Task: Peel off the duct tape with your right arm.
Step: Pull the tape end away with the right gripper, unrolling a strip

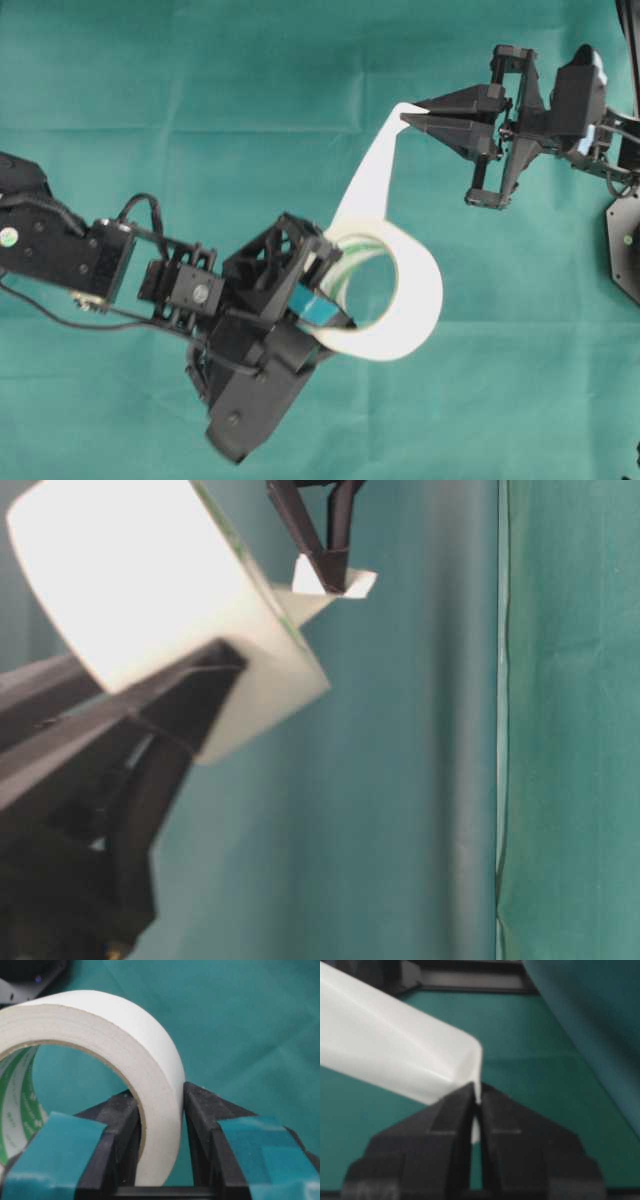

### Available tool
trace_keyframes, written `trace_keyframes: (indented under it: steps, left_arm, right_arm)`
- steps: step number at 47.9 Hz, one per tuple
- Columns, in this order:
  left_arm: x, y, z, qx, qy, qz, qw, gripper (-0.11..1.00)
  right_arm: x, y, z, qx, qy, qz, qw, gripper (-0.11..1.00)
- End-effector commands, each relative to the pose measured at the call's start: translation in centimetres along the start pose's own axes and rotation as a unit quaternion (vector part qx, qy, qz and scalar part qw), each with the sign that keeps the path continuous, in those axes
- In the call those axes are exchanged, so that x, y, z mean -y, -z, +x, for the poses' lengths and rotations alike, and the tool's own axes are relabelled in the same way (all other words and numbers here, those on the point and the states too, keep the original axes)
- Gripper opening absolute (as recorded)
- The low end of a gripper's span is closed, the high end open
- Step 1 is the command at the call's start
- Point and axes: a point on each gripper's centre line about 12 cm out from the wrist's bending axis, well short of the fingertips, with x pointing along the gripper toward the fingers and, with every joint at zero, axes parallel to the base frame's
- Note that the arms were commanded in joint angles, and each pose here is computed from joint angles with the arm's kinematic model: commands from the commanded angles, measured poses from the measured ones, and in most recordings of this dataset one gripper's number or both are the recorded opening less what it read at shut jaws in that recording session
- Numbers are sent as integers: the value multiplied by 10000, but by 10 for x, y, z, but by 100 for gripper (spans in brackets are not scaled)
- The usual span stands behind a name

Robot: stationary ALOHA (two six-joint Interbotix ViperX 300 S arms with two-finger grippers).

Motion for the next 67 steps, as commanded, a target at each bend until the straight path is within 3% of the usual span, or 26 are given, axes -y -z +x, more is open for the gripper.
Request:
trace_keyframes:
  steps: [1,21,33,49,67]
  left_arm:
    - [13,-42,-32,801,-78,187,9966,22]
    - [10,-52,-62,1831,-660,317,9804,21]
    - [11,-47,-70,2094,-833,299,9738,21]
    - [11,-43,-69,2071,-842,284,9743,21]
    - [11,-40,-69,2034,-845,278,9750,21]
  right_arm:
    - [15,-2,3,15,265,65,9996,-9]
    - [17,6,7,-129,299,80,9994,-9]
    - [17,7,7,-145,299,81,9994,-9]
    - [17,6,7,-121,299,88,9994,-9]
    - [17,6,7,-122,284,332,9990,-9]
